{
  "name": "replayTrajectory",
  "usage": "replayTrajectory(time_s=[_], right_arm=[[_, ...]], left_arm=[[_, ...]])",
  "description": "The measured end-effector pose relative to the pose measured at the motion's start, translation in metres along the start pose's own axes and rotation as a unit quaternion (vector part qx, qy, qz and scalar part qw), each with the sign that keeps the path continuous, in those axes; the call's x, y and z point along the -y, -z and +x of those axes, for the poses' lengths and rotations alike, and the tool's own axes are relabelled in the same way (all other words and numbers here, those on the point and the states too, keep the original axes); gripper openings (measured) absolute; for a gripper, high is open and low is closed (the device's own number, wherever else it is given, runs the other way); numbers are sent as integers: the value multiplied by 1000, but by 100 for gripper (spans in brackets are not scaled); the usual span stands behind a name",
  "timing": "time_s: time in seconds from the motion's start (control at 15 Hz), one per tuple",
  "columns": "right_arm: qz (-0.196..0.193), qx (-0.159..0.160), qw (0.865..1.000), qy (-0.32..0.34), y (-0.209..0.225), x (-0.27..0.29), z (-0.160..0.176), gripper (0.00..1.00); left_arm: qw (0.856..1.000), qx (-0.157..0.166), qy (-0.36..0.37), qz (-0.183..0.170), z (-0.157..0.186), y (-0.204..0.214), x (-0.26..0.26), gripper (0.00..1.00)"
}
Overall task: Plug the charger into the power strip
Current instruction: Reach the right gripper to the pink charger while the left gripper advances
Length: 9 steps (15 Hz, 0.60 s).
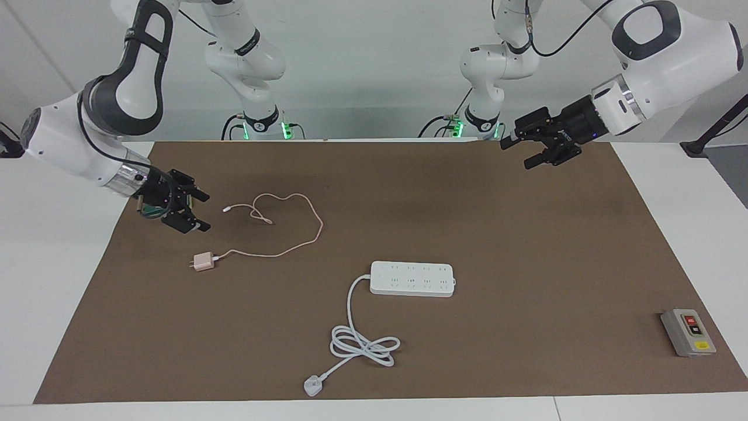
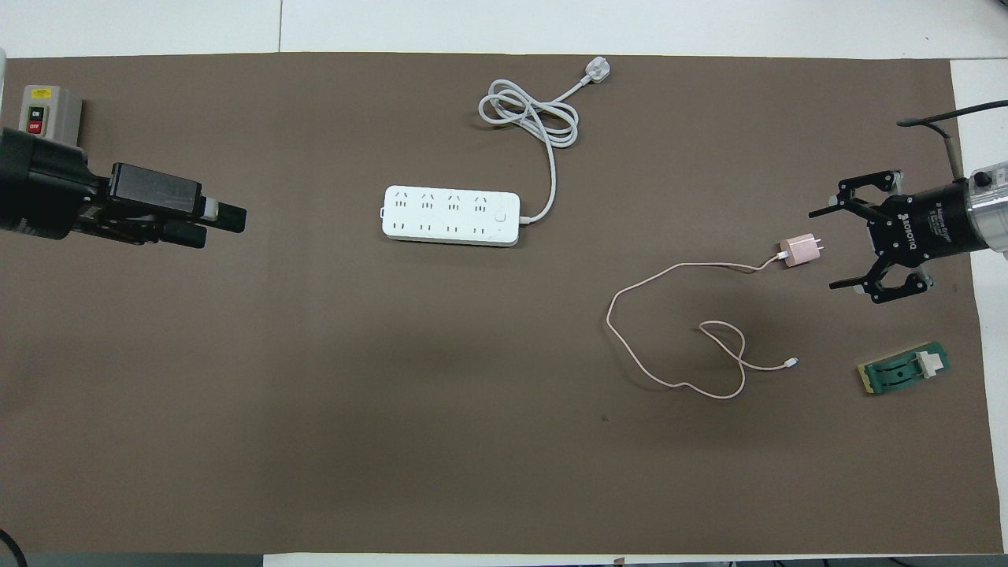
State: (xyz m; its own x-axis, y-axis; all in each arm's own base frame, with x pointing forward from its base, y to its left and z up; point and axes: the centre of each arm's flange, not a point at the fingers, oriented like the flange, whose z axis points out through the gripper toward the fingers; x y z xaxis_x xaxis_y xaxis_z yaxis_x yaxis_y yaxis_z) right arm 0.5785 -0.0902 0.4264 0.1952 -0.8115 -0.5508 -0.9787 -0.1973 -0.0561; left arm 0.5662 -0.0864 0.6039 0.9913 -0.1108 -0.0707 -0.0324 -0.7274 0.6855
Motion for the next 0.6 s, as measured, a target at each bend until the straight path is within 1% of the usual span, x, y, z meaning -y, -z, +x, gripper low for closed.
replayTrajectory(time_s=[0.13, 0.27, 0.47, 0.6], right_arm=[[14, 28, 999, -36, -12, 4, 12, 100], [17, 44, 997, -59, -24, 5, 30, 100], [20, 59, 994, -85, -35, 7, 62, 100], [18, 61, 994, -88, -40, 10, 73, 100]], left_arm=[[1000, -15, 10, -22, 12, -4, 7, 100], [998, -37, 23, -54, 25, -2, 17, 100], [989, -53, 43, -128, 38, 1, 26, 100], [983, -56, 48, -171, 46, -3, 30, 100]])
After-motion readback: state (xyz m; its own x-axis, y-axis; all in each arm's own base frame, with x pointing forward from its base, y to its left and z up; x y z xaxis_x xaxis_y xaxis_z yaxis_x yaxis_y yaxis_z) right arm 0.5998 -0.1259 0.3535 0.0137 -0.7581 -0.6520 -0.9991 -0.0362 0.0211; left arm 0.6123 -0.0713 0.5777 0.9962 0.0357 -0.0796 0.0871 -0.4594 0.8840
